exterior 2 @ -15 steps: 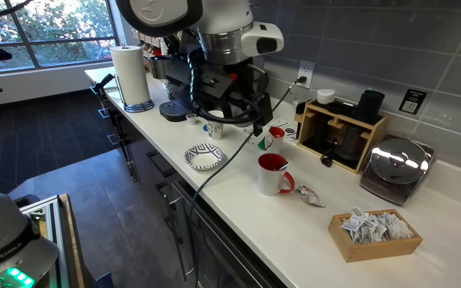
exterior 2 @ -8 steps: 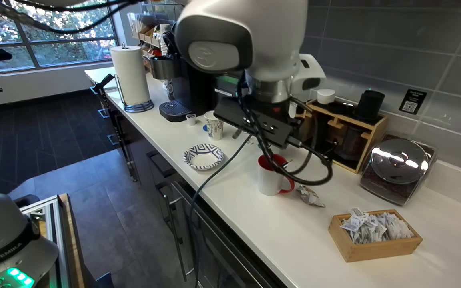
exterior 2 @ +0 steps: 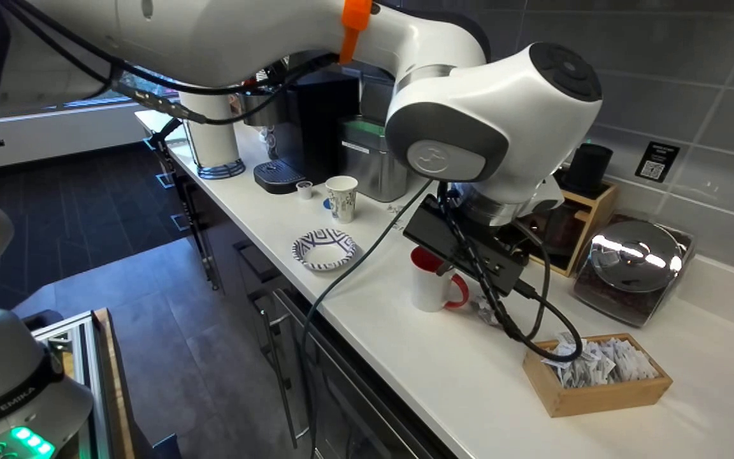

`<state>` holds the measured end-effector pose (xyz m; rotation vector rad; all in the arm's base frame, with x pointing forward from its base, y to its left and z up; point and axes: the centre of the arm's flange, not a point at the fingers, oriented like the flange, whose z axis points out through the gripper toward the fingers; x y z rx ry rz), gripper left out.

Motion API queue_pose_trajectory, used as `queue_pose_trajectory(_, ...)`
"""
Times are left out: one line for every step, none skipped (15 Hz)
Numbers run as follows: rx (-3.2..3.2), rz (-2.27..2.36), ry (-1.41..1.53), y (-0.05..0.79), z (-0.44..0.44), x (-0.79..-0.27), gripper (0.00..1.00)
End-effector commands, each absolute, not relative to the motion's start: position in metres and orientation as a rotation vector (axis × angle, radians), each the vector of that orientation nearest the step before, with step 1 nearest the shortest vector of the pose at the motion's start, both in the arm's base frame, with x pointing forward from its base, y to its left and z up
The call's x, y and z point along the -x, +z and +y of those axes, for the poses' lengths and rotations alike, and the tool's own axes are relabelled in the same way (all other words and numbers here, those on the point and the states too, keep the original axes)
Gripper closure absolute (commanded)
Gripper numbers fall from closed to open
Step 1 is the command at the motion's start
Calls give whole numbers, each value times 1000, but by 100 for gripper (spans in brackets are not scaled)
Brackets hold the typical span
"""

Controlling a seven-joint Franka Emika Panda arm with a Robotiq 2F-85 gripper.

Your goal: Remove the straw from the cup

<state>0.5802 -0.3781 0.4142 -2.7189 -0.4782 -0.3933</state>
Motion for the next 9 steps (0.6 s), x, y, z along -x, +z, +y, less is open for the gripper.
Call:
queue_pose_trajectory(2646,-518,-405,424,-395,-612,0)
queue_pose_trajectory(2638,-524,-396,427,-396,-614,0)
queue_pose_trajectory(2632,-529,-393,428,-398,-617,0)
queue_pose_trajectory(2625,-534,-395,429,-399,-618,0)
queue_pose_trajectory(2619,-537,-391,429,-401,-620,0)
queue_pose_trajectory(2616,-541,-386,430,-402,-621,0)
queue_pose_trajectory(2611,-548,-384,429,-403,-623,3)
queue_pose_trajectory(2607,-555,-383,428,-403,-625,6)
queue_pose_trajectory(2608,-560,-375,427,-403,-627,6)
